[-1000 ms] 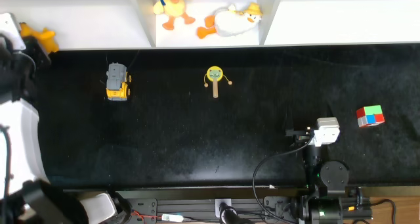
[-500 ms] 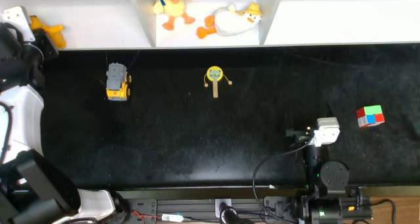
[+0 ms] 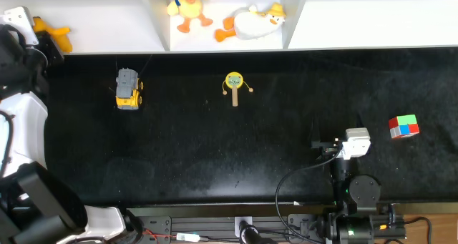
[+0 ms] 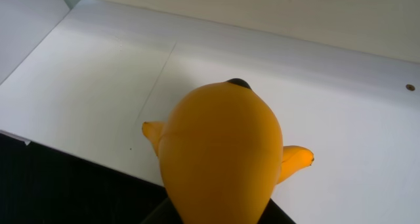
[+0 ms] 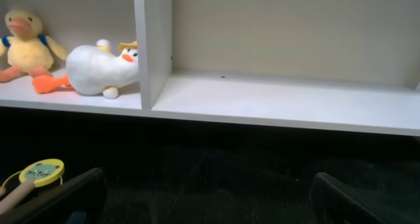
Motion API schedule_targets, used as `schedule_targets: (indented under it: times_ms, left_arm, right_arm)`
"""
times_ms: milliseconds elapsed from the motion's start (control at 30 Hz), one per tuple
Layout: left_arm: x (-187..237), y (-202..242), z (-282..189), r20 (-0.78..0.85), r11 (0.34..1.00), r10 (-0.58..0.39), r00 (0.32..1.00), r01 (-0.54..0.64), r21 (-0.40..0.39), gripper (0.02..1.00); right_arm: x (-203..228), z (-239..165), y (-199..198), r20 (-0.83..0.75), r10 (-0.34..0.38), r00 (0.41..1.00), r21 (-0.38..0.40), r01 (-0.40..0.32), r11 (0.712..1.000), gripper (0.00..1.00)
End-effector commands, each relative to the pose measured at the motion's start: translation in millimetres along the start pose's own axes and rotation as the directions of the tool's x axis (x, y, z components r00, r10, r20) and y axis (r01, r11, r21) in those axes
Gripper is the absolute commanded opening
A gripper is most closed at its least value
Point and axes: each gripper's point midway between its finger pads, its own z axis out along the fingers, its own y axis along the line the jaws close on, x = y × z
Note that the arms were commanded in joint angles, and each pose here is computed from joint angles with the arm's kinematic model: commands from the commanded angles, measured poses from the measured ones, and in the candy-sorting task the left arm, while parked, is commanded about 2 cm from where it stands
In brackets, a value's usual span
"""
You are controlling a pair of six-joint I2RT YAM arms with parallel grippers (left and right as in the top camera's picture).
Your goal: Store Toys
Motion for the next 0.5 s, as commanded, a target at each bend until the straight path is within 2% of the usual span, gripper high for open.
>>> schedule_targets:
  times_ms: [33, 167, 300, 400, 500]
  left_arm:
    - [-4, -7, 8, 0.002, 1.0, -0.004, 1.0, 0.004, 0.024, 0.139]
    - [-6, -8, 11, 0.016, 1.0, -0.001, 1.0, 0.0, 0.027, 0.159]
    - [-2, -9, 16, 0.007, 1.0, -0.001, 1.0, 0.001, 0.029, 0.222]
    - [-1, -10, 19, 0.008, 0.999, -0.001, 1.0, 0.0, 0.035, 0.308]
    - [-3, -10, 19, 0.019, 0.999, 0.001, 1.0, -0.001, 0.04, 0.47]
  right_arm:
    - [3, 0, -2, 0.001, 0.004, 1.0, 0.009, -0.004, 1.0, 0.993]
    - [3, 0, -2, 0.0, 0.003, 1.0, 0.009, -0.003, 1.0, 0.996]
    - [3, 0, -2, 0.0, 0.003, 1.0, 0.009, -0.003, 1.0, 0.996]
    - [3, 0, -2, 0.001, 0.003, 1.0, 0.009, -0.003, 1.0, 0.996]
    - [3, 0, -2, 0.0, 0.003, 1.0, 0.009, -0.003, 1.0, 0.996]
